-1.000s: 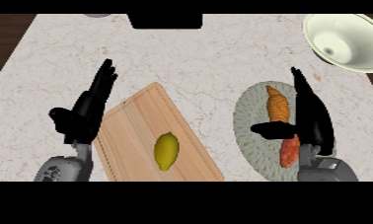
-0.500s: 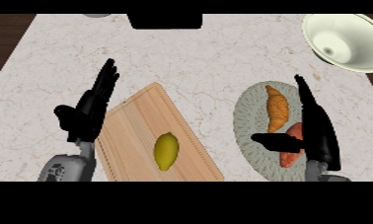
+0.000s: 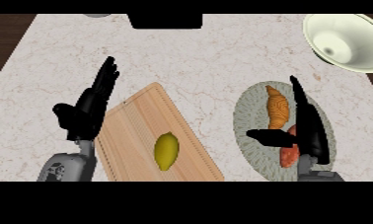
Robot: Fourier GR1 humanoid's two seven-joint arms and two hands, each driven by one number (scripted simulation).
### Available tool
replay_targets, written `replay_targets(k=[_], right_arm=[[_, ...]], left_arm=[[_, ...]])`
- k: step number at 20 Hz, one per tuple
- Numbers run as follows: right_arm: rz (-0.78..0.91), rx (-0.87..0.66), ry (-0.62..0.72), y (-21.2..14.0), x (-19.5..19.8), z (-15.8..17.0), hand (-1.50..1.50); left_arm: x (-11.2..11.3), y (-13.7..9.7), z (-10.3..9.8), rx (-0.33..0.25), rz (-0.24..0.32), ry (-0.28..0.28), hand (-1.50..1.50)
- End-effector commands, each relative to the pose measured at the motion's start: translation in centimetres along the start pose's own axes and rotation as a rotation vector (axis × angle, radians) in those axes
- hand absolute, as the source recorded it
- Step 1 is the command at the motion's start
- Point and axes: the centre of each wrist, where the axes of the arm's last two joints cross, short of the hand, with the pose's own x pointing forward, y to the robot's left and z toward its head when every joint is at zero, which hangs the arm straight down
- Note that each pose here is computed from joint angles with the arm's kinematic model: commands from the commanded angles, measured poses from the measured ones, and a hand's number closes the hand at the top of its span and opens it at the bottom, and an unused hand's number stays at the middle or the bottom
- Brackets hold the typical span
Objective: Pick the croissant from the placemat and place it in the bowl
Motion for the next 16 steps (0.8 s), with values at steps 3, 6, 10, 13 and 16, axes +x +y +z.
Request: replay_targets(k=[3, 6, 10, 13, 16], right_arm=[[-0.036, 0.009, 0.014, 1.9, -1.5, -1.3, -1.5], [-0.027, -0.001, 0.014, 1.4, -3.2, -1.1, -1.5], [-0.032, -0.012, 0.007, 1.2, -3.5, -3.2, -1.5], [0.077, -0.035, 0.075, 0.8, -7.1, -3.3, -1.5], [0.147, -0.059, 0.097, 2.6, -5.9, -2.7, -1.5]], left_arm=[[0.5, -0.4, -0.4, -0.004, 0.01, 0.0, 0.0], [0.3, 0.5, 0.3, 0.016, 0.007, -0.001, 0.0], [-1.7, 0.2, 0.9, 0.005, -0.006, 0.005, 0.0], [-0.4, 0.5, -1.6, 0.0, -0.007, -0.001, 0.0], [-0.3, -0.5, 0.1, -0.012, 0.011, 0.0, 0.0]])
